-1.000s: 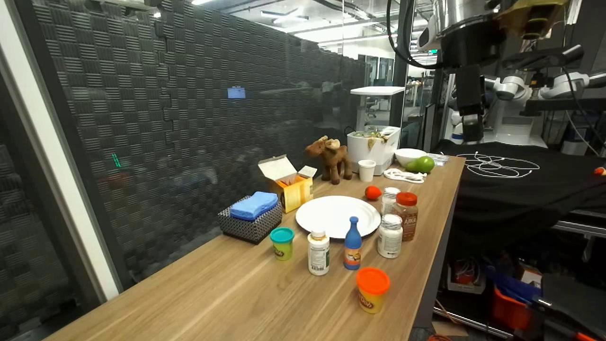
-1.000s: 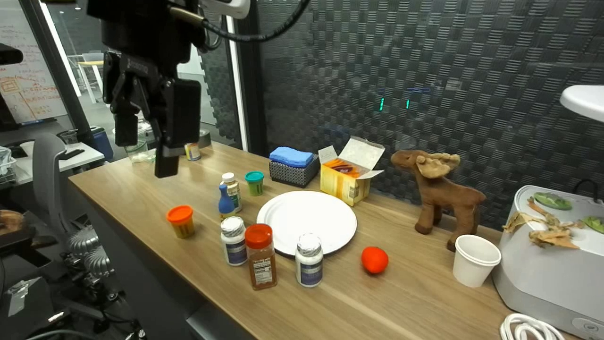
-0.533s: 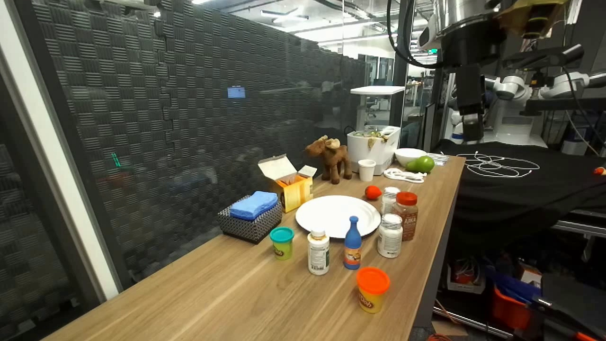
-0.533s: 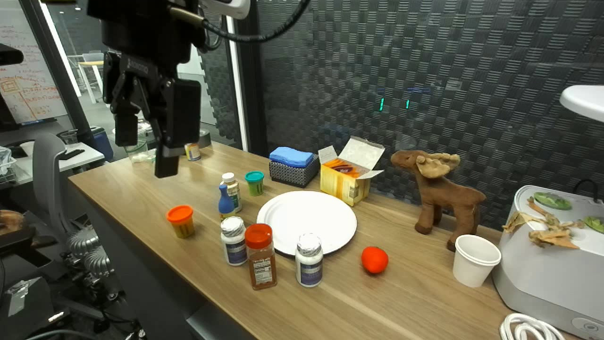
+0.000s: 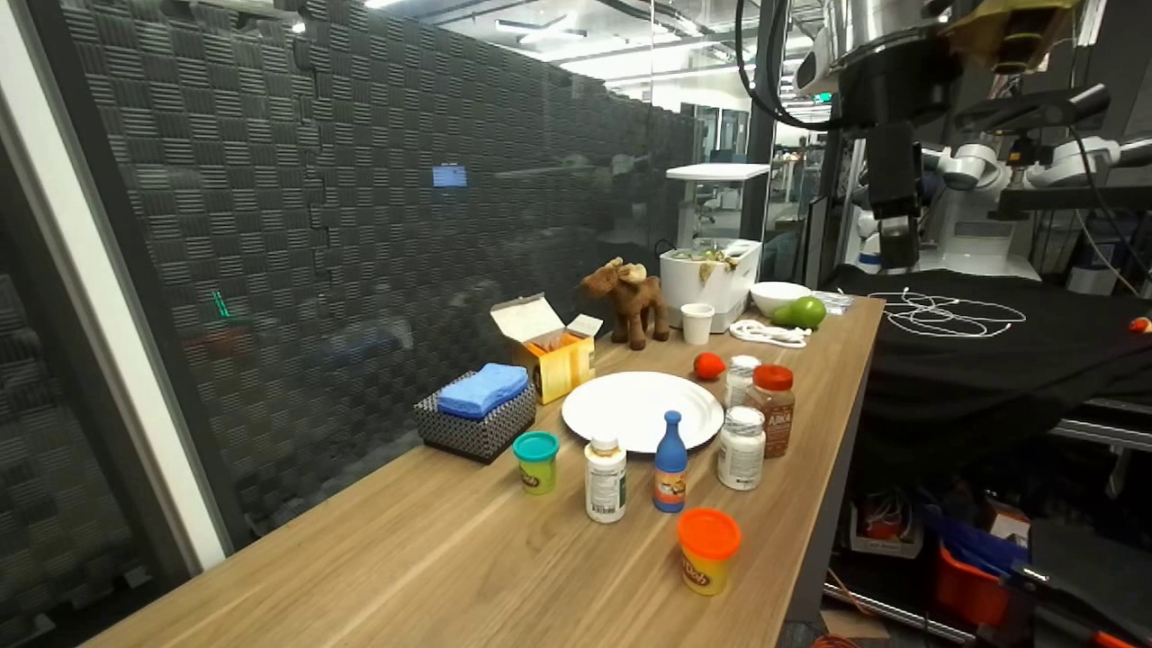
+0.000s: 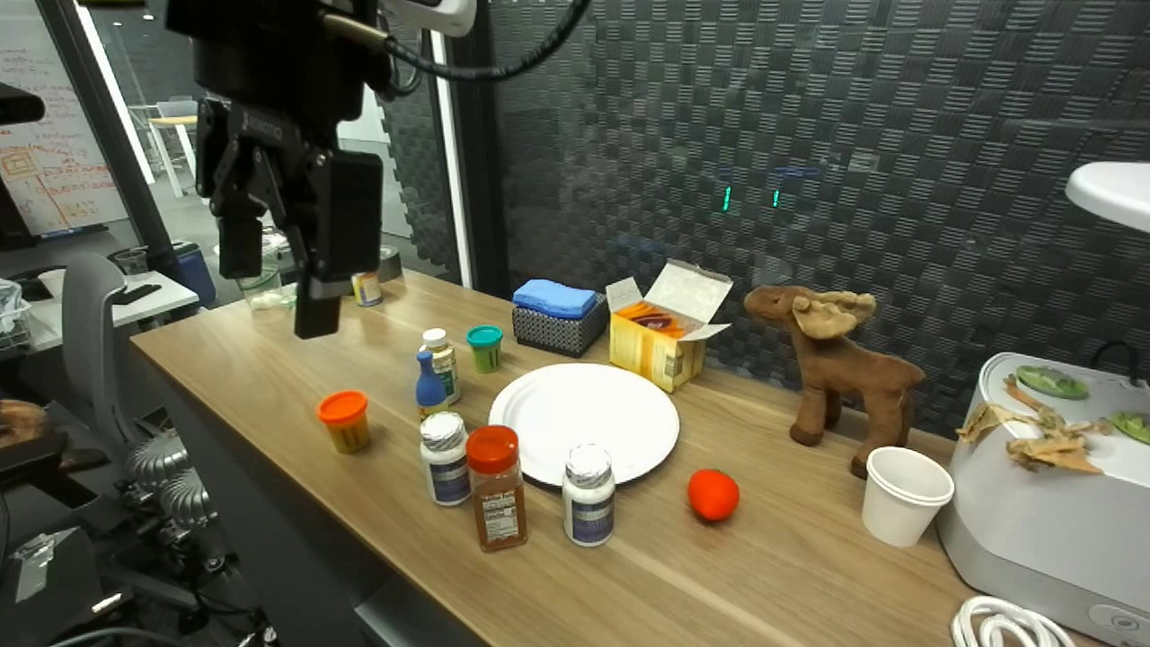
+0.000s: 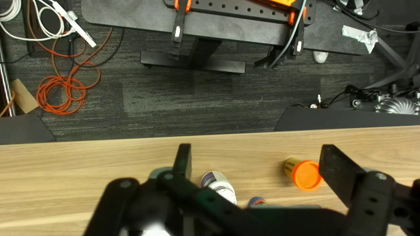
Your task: Pick up all the objects surrounding the white plate and arrange them on the plate
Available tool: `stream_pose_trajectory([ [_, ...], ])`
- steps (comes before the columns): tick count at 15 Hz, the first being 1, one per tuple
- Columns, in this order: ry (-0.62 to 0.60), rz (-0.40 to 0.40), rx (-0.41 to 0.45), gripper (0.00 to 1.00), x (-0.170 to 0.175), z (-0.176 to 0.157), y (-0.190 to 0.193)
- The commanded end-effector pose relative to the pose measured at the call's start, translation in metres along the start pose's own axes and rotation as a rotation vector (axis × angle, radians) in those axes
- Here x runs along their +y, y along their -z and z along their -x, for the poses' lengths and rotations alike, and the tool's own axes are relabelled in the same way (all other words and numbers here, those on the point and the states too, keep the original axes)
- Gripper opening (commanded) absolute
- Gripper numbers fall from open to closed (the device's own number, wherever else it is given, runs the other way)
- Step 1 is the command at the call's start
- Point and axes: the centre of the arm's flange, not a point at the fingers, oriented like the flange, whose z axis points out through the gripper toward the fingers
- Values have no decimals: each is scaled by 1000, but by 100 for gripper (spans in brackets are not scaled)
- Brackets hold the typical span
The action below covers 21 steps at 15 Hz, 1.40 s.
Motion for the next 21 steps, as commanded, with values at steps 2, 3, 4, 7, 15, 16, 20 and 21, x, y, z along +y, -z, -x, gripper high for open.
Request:
stream_pose_trajectory([
  [2,0,0,0,100,0,0,0],
  [3,0,0,0,100,0,0,0],
  [4,0,0,0,100,0,0,0],
  [7,11,14,-9,100,-12,-14,1],
  [15,-15,130,132,100,-109,-103,-5],
  [16,-9,147,152,100,-121,-111,-5],
  [20,18,175,196,100,-154,-138,-20],
  [21,33,197,217,100,-159,-146,-27],
])
